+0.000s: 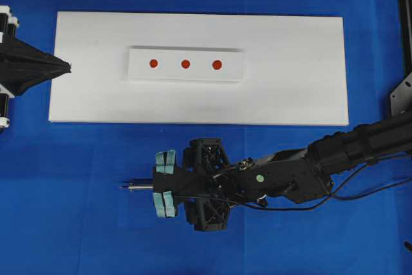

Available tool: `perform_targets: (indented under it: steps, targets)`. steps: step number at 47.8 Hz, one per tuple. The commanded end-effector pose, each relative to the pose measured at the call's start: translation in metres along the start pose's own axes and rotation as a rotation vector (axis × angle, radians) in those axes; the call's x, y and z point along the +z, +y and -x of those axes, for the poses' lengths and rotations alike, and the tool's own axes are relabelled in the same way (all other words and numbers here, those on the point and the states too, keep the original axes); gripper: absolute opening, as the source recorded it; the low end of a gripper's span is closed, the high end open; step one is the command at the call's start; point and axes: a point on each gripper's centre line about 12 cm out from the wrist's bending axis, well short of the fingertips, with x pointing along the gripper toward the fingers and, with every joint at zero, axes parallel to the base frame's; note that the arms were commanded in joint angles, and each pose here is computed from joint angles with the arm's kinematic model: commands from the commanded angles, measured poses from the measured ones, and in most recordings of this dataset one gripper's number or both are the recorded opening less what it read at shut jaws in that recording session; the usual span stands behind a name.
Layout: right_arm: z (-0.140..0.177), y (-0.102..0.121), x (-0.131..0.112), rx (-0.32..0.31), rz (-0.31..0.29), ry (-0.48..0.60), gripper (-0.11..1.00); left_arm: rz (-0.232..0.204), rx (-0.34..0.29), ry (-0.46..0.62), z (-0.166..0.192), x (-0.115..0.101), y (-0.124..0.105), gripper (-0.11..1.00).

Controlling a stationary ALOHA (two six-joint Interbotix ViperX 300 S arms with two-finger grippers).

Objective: Touch the tip of the soldering iron to the mark.

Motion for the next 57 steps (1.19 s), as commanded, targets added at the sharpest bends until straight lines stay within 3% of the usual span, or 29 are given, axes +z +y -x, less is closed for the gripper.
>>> perform_targets:
  steps: [1,12,29,40,44,57]
  targets:
    - [0.009,0.004,0.009,0.016,-0.004,-0.030,0.93,-0.002,0.001,-0.009,-0.001,0.003,0.000,0.00]
    - [0.026,0.003,0.016,-0.005,-0.008,-0.024,0.91,-0.002,0.001,-0.008,-0.001,0.003,0.000,0.00]
    - [0.121,0.001,0.044,-0.032,-0.020,-0.084,0.91,-0.001,-0.005,-0.011,-0.001,0.004,-0.001,0.00]
    - [0.127,-0.008,0.046,-0.061,-0.015,-0.083,0.91,-0.003,-0.005,-0.009,-0.001,0.003,-0.001,0.00]
    - [0.126,-0.019,0.050,-0.083,-0.017,-0.090,0.91,-0.003,-0.005,-0.009,-0.001,0.003,-0.001,0.00]
    - [0.130,-0.092,0.070,-0.184,-0.038,-0.111,0.91,-0.001,-0.010,-0.009,-0.001,0.003,-0.002,0.00]
